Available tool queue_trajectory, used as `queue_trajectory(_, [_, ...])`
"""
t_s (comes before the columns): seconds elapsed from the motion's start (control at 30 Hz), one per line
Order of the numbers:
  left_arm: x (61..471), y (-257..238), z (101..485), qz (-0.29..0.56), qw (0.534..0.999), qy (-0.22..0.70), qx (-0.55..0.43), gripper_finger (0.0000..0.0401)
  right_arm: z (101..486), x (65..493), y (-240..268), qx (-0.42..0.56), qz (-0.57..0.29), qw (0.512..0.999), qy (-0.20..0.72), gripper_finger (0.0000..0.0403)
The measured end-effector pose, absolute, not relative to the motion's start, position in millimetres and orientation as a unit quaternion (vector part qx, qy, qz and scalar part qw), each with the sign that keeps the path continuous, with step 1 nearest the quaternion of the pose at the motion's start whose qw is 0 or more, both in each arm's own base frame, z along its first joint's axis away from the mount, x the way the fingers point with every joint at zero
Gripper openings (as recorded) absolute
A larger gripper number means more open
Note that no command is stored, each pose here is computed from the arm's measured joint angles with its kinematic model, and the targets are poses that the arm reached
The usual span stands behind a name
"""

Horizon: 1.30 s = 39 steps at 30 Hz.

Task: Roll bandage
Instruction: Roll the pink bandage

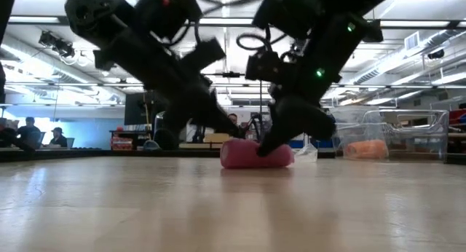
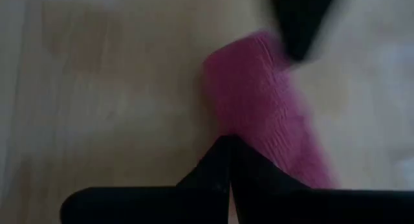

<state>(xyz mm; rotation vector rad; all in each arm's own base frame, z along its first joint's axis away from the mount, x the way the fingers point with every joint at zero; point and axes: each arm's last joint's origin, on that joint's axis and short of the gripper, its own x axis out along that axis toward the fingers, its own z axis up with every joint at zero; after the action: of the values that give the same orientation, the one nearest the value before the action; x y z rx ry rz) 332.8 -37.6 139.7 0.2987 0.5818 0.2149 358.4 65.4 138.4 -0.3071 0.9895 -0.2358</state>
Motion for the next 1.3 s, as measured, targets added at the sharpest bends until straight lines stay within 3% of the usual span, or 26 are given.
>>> queue_trajectory(0.17, [333, -35, 151, 0.120, 0.950, 0.263, 0.120, 0.0008, 132, 356, 66, -0.134, -0.094, 0.867, 0.471, 0.0003])
queue_trajectory(0.53, [340, -34, 119, 0.109, 0.945, 0.294, 0.093, 0.0008, 140, 355, 70, -0.138, -0.090, 0.865, 0.473, 0.0014])
queue_trajectory(0.77, [340, -34, 119, 0.107, 0.944, 0.296, 0.097, 0.0008, 171, 355, 63, -0.171, -0.179, 0.875, 0.416, 0.0019])
queue_trajectory(0.93, [339, -34, 118, 0.107, 0.943, 0.299, 0.097, 0.0008, 152, 360, 40, -0.162, -0.189, 0.869, 0.428, 0.0003])
queue_trajectory(1.3, [339, -33, 118, 0.116, 0.943, 0.299, 0.092, 0.0008, 136, 356, 33, -0.129, -0.192, 0.880, 0.414, 0.0008])
